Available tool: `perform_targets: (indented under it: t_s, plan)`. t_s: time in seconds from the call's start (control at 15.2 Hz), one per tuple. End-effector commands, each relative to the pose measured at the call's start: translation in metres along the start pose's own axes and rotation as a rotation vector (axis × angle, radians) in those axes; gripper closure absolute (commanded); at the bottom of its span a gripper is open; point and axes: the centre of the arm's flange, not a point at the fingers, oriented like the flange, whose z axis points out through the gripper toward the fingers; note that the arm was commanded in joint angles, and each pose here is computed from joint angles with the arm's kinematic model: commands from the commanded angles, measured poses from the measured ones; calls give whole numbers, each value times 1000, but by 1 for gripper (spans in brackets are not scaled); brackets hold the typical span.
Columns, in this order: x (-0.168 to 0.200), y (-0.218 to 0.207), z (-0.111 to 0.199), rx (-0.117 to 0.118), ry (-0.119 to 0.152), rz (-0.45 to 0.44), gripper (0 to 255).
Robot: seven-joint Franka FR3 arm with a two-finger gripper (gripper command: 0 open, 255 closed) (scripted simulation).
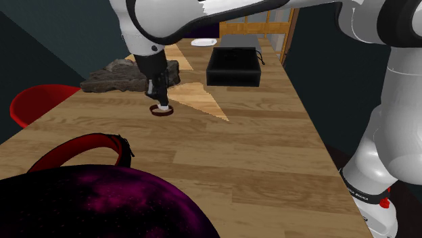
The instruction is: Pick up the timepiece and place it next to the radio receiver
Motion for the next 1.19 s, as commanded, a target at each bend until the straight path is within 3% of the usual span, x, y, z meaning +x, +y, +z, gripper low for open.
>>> perform_targets:
  t_s: [0.0, 1.12]
  plan:
    - [-1, 2, -10, 0, -1, 0, 255]
    - [1, 11, -100, 0, -1, 0, 255]
